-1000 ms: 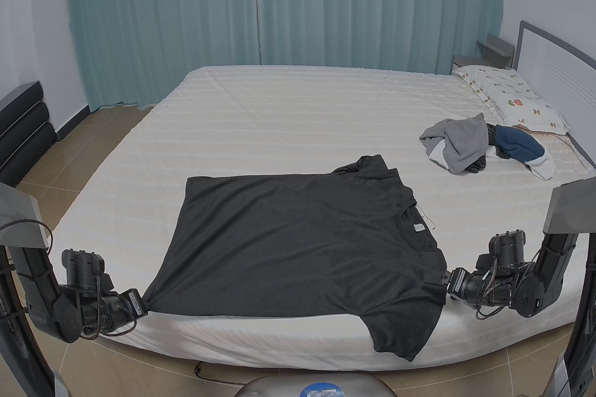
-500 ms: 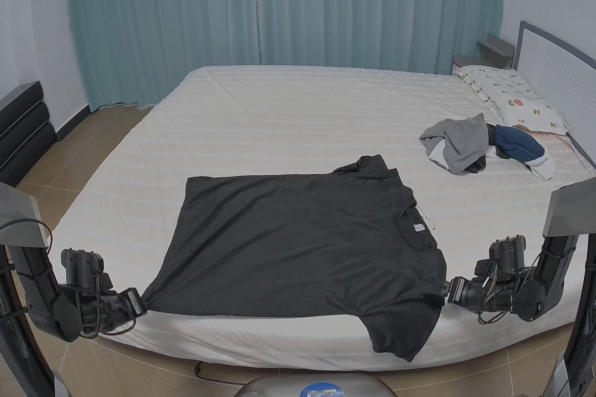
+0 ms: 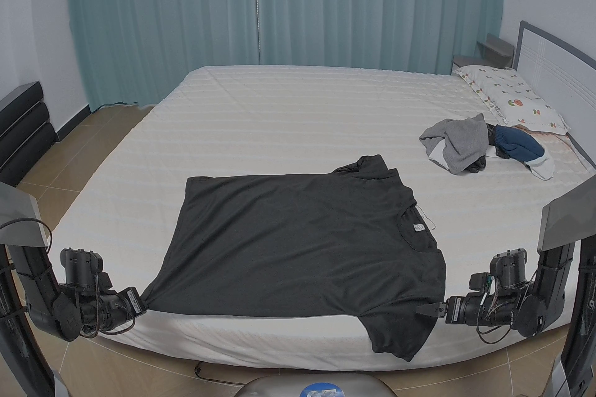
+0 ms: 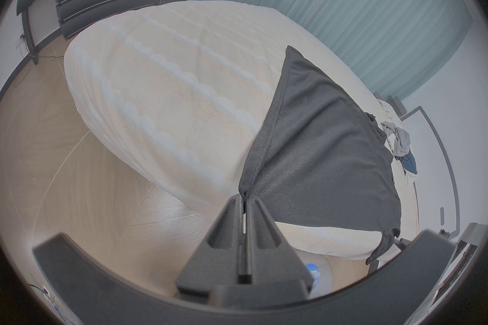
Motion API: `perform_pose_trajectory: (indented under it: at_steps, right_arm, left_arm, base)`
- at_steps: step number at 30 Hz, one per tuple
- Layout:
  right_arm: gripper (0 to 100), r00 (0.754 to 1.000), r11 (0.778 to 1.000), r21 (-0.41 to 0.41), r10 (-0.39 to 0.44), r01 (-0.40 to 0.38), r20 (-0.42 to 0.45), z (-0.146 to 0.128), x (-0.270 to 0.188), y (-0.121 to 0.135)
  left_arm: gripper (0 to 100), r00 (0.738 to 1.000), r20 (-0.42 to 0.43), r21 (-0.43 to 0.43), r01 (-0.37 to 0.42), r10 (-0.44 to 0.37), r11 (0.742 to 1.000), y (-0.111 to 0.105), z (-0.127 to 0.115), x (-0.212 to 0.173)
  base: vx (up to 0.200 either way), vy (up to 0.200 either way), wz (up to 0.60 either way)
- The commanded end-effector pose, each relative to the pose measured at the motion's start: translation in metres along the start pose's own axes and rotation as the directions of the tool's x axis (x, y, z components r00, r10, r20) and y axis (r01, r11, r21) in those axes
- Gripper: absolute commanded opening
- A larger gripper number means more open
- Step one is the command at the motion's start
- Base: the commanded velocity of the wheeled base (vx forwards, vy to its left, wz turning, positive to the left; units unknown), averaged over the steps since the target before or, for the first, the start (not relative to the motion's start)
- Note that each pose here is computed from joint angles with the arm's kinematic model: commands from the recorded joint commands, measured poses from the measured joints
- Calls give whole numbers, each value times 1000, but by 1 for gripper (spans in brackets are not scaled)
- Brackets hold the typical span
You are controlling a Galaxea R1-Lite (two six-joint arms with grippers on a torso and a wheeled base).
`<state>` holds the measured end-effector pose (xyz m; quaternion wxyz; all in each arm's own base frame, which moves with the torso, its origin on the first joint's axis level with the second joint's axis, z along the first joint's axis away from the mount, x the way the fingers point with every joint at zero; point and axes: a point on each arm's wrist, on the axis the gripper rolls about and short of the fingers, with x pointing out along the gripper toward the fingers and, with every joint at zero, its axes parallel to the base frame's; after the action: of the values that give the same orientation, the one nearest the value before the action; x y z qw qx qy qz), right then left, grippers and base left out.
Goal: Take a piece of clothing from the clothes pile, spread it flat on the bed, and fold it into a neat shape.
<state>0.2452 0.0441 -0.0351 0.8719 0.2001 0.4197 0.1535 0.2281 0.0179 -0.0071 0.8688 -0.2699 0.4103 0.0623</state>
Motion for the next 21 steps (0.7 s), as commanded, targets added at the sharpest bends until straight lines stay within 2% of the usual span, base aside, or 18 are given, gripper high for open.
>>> perform_pose_trajectory:
  at_steps: [1, 5, 6, 9, 12, 21]
  right_arm:
    - [100, 999, 1000, 4, -4, 4, -44, -9, 9, -1]
    - [100, 1000, 1000, 4, 14, -13, -28, -8, 8, 4]
    - [0, 1000, 1000, 7, 16, -16, -26, -8, 8, 5]
    - [0, 1000, 1000, 10, 12, -11, -20, -8, 8, 6]
    - [0, 999, 999, 9, -37, 37, 3, -8, 8, 4]
    - [0, 997, 998, 7, -68, 68, -22, -17, -6, 3]
  left_arm:
    - [0, 1000, -3, -1, -1, 1, 1000, 0, 0, 1]
    - [0, 1000, -6, -1, -1, 1, 1000, 1, -1, 1]
    - [0, 1000, -9, -2, -2, 2, 1000, 1, -1, 2]
    - [0, 1000, -9, -2, -2, 2, 1000, 1, -1, 2]
    - [0, 1000, -7, -1, -2, 2, 1000, 1, -1, 2]
    - [0, 1000, 1, -2, 0, 0, 1000, 1, 1, 3]
  base:
    - [0, 0, 0]
    - [0, 0, 0]
    - [0, 0, 0]
    - [0, 0, 0]
    - [0, 0, 0]
    - [0, 0, 0]
